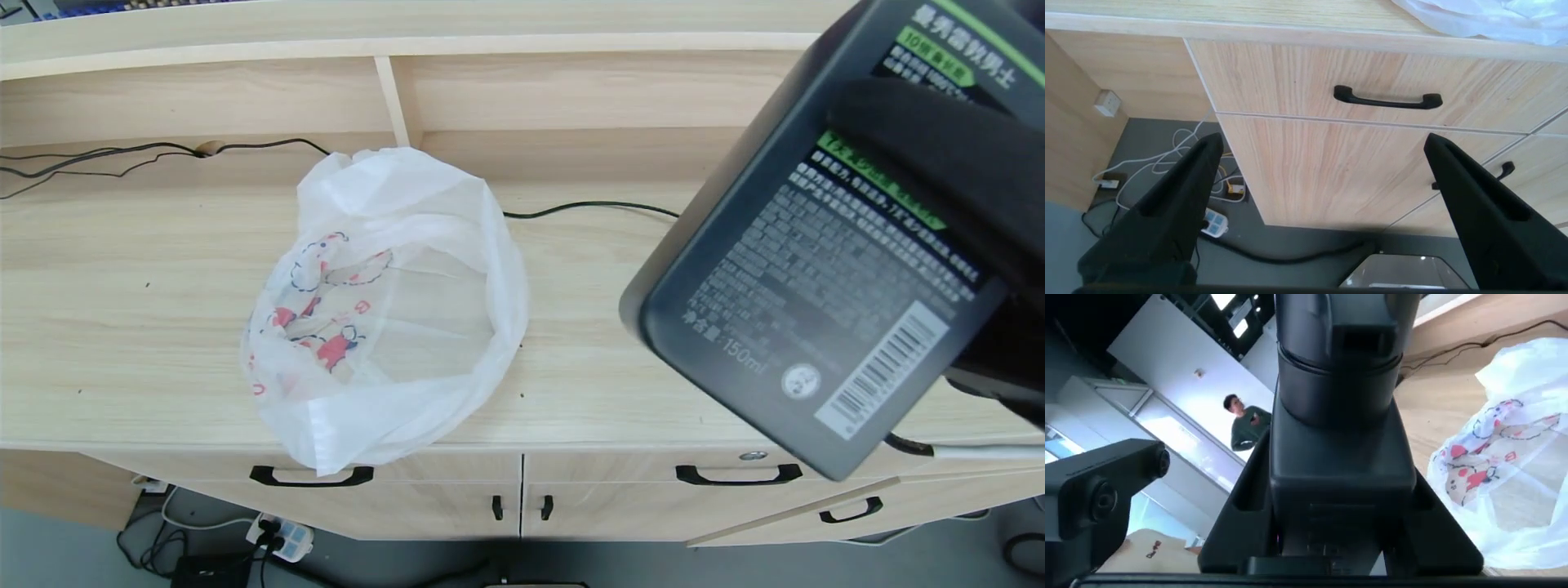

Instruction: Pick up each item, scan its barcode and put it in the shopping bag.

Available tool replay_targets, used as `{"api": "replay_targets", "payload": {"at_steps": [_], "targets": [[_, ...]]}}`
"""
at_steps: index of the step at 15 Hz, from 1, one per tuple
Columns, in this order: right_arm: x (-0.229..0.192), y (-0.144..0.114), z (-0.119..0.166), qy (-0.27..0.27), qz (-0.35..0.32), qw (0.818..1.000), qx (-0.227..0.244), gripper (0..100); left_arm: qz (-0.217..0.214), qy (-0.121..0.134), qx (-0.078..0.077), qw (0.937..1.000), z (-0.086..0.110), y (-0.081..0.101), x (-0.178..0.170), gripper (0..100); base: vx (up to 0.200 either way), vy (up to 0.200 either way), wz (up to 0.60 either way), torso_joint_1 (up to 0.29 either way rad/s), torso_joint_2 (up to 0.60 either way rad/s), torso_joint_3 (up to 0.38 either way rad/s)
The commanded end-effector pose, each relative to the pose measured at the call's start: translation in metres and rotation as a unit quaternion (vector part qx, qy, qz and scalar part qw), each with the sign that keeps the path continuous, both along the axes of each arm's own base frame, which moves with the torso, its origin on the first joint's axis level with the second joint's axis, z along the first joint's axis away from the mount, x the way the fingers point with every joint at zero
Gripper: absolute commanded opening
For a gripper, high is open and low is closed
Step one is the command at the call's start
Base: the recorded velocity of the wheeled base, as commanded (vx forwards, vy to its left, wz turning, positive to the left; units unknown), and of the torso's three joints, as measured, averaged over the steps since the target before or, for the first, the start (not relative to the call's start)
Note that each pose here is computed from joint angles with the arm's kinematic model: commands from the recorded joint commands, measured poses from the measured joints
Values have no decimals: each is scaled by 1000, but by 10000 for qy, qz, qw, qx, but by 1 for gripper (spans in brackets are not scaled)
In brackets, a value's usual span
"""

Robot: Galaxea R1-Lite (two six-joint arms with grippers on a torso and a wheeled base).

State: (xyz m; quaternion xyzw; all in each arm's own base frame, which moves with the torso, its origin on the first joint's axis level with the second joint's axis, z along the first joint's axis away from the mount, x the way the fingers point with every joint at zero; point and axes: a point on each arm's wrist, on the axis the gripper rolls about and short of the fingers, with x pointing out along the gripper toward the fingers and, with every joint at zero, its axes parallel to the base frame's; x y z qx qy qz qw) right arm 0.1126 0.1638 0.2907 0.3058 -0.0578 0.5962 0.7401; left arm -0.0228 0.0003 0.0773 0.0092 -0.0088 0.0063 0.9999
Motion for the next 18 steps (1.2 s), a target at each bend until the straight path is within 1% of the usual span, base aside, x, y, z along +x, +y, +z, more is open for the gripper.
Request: {"api": "replay_targets", "payload": {"at_steps": [1, 4, 9, 12, 14, 15, 16, 18], "targets": [[1, 6, -2, 33, 62, 10000, -46, 0, 0, -4, -1, 10000, 0, 0, 0, 100, 0, 0, 0, 0, 0, 0], [2, 8, -2, 42, 62, 10000, -59, 0, 0, -4, -1, 10000, 0, 0, 0, 100, 0, 0, 0, 0, 0, 0], [12, 23, 2, 18, 59, 10000, -59, 0, 0, -4, -1, 10000, 0, 0, 0, 100, 0, 0, 0, 0, 0, 0], [11, 20, 2, -33, 15, 10000, -49, 0, 0, -4, -8, 10000, 0, 0, 0, 100, 0, 0, 0, 0, 0, 0], [21, 16, 0, -651, -637, 9952, -344, 0, 0, -4, -8, 10000, 0, 0, 0, 100, 0, 0, 0, 0, 0, 0], [33, 12, -3, -955, -1079, 9881, -548, 0, 0, -4, -8, 10000, 0, 0, 0, 100, 0, 0, 0, 0, 0, 0], [44, 4, -5, -1239, -1578, 9767, -764, 0, 0, -4, -8, 10000, 0, 0, 0, 100, 0, 0, 0, 0, 0, 0], [69, -16, -9, -1637, -2473, 9480, -1153, 0, 0, -4, -8, 10000, 0, 0, 0, 100, 0, 0, 0, 0, 0, 0]]}}
